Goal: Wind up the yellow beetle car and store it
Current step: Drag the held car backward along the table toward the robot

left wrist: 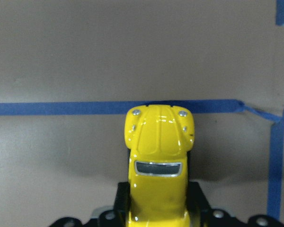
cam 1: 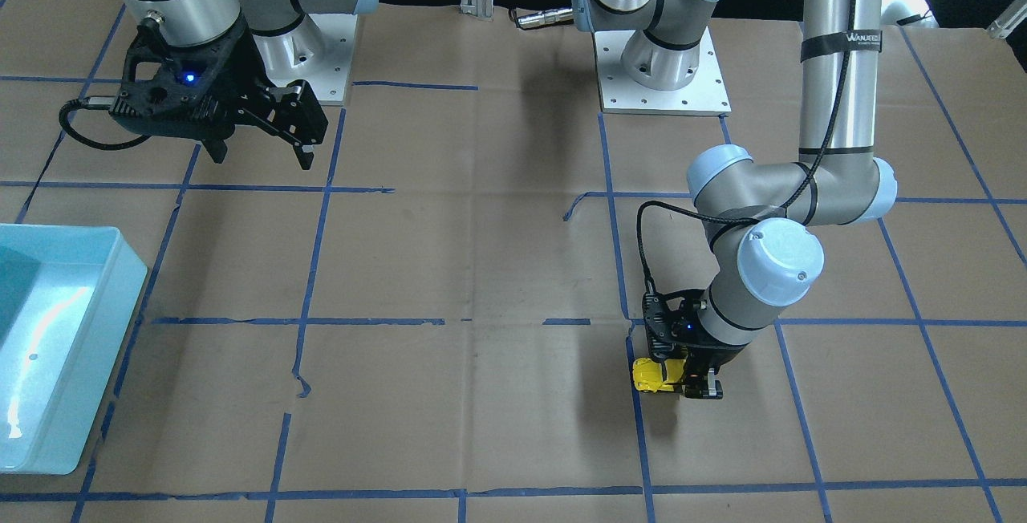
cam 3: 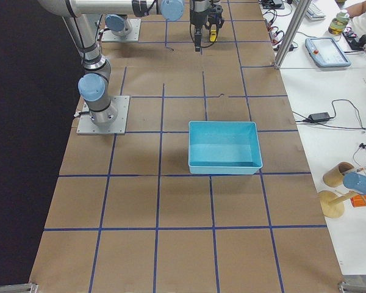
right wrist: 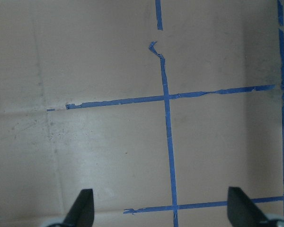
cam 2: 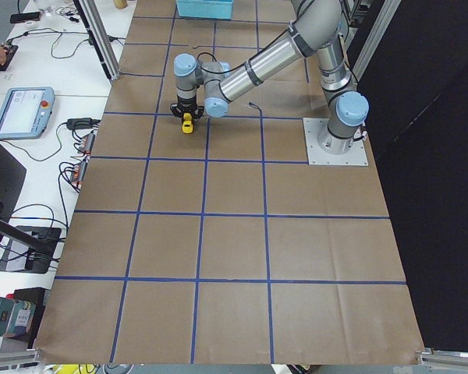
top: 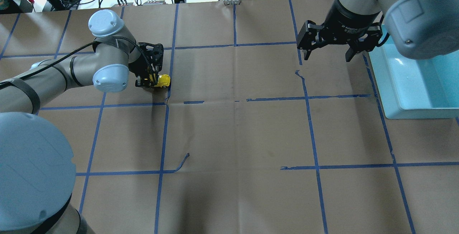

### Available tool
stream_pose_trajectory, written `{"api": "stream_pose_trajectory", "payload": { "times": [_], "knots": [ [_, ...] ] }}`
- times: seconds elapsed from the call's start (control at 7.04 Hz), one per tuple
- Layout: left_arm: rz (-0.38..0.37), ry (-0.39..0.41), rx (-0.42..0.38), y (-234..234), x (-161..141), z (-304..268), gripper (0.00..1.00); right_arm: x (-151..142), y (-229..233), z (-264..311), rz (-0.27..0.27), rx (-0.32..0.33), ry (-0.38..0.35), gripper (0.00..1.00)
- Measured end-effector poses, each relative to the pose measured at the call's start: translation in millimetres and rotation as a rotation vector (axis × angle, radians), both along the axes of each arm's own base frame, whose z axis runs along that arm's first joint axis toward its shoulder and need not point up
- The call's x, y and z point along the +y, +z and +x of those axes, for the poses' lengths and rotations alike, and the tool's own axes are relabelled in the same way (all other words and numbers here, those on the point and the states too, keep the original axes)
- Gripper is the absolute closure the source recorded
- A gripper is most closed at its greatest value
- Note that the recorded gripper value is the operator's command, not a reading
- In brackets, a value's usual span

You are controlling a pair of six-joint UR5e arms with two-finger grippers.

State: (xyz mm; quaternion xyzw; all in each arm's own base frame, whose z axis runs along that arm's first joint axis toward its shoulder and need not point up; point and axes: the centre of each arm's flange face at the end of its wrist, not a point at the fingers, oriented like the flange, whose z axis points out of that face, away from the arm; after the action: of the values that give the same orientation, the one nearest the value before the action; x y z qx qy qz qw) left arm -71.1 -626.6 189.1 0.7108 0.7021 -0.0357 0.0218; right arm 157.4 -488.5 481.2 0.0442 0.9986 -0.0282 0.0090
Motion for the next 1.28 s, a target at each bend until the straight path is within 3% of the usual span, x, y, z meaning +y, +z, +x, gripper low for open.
{"api": "stream_pose_trajectory", "payload": {
  "times": [1.28],
  "knots": [
    [0.001,0.016,-0.003,-3.0,2.1,46.4,0.96,1.2,6.2,1.4,-0.013,-0.011,-0.012,0.0]
  ]
}}
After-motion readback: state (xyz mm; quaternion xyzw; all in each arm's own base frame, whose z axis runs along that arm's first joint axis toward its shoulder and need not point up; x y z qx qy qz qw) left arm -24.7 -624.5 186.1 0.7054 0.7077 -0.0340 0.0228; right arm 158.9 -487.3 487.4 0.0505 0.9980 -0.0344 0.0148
